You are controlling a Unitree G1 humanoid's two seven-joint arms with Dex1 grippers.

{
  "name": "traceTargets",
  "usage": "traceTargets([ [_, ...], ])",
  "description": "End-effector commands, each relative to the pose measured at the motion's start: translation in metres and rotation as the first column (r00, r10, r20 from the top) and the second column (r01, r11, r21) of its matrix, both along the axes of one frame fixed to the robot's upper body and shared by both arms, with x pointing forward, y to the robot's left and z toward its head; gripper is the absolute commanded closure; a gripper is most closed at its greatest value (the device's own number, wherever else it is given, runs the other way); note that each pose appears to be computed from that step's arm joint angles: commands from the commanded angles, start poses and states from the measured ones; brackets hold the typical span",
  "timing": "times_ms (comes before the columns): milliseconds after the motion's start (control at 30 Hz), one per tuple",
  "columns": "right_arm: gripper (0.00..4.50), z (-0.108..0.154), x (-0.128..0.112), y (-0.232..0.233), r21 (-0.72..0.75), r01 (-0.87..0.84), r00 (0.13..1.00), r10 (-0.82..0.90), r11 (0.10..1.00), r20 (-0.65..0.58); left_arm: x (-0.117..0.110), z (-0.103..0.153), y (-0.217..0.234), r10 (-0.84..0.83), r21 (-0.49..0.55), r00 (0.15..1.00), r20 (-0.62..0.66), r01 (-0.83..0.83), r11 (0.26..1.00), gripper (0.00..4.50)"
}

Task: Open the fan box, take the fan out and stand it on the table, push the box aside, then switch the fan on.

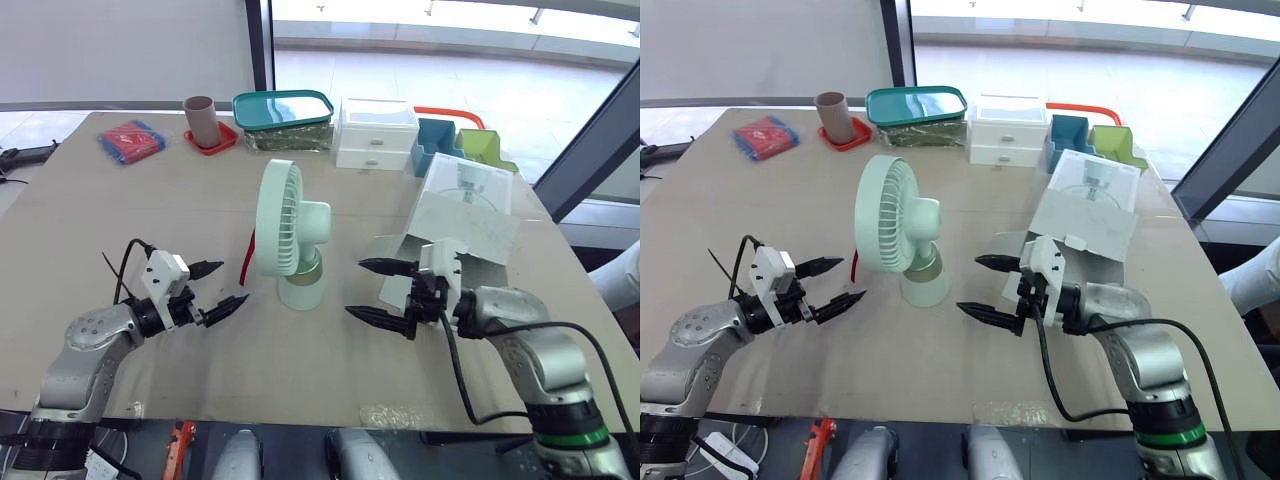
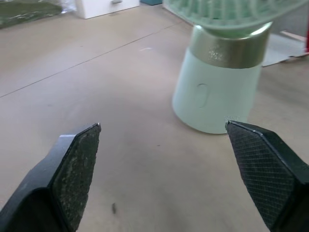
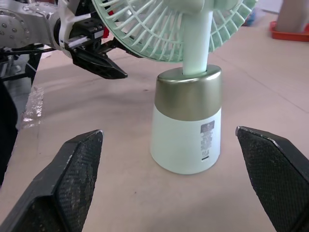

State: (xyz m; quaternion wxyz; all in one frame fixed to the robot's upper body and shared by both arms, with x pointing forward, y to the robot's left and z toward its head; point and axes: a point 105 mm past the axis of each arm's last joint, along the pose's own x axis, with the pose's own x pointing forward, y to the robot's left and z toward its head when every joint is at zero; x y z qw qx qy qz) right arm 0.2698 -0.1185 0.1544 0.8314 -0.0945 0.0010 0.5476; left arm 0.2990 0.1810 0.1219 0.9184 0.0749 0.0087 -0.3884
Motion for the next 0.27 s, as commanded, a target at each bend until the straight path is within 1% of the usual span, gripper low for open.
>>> traceTargets([
  [33,0.00,-0.010,-0.008,-0.007,-0.017,0.093,0.995,-0.092,0.996,0.031,0.002,-0.001,0.001,0.066,0.040,0.997,0.035,-0.068,0.997,0.05],
  [100,0.00,-0.028,-0.009,-0.014,-0.058,0.158,0.987,-0.156,0.986,0.028,0.004,-0.006,0.000,0.088,0.054,0.995,0.037,-0.090,0.994,0.05],
  [133,0.00,-0.034,-0.007,-0.017,-0.052,0.201,0.979,-0.200,0.978,0.025,0.004,-0.008,0.001,0.101,0.053,0.994,0.033,-0.103,0.993,0.05],
  [267,0.00,-0.045,-0.006,-0.024,-0.020,0.285,0.958,-0.285,0.958,0.025,0.002,-0.016,0.002,0.128,0.054,0.991,0.031,-0.130,0.990,0.05],
])
